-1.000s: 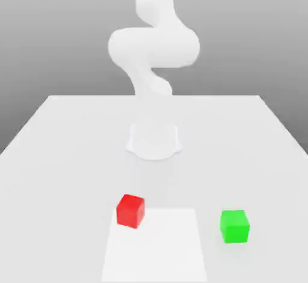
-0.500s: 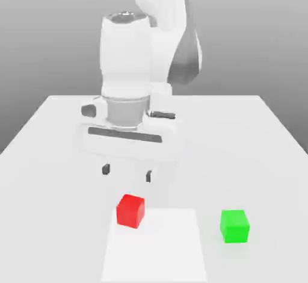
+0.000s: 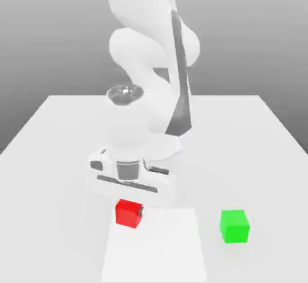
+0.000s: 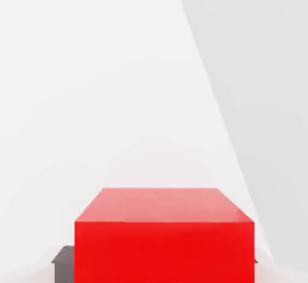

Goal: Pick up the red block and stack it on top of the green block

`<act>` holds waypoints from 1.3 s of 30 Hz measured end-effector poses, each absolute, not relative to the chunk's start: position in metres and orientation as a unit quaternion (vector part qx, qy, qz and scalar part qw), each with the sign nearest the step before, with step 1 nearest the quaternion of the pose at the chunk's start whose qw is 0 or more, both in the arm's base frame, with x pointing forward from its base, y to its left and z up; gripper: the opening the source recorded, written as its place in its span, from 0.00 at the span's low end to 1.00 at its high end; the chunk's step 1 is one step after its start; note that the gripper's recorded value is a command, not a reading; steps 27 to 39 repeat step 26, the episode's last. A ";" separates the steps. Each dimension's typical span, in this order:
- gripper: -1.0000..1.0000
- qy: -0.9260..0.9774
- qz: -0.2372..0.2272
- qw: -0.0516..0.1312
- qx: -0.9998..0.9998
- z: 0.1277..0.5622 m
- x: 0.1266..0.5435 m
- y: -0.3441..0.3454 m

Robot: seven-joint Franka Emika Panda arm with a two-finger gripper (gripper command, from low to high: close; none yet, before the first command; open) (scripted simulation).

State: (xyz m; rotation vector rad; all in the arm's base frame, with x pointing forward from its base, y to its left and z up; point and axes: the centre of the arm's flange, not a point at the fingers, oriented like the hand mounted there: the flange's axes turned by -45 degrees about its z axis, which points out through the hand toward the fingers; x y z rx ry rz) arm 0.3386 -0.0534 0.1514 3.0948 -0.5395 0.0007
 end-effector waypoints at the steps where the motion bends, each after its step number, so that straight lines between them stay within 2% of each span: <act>1: 0.00 -0.172 0.000 0.000 0.985 0.159 0.339 -0.053; 6: 0.00 -0.172 0.000 0.000 0.985 0.200 0.338 -0.054; 8: 0.00 -0.161 0.000 0.001 0.987 0.211 0.348 -0.031; 12: 0.00 -0.129 0.001 0.002 0.992 0.226 0.371 0.054; 16: 0.00 -0.091 0.001 0.001 0.996 0.241 0.369 0.157; 19: 0.00 -0.088 0.001 0.000 0.996 0.228 0.367 0.186; 22: 0.00 -0.099 0.001 0.000 0.995 0.198 0.371 0.181; 23: 1.00 -0.100 0.001 0.000 0.995 0.188 0.370 0.180; 39: 1.00 -0.100 0.001 0.000 0.995 0.188 0.370 0.180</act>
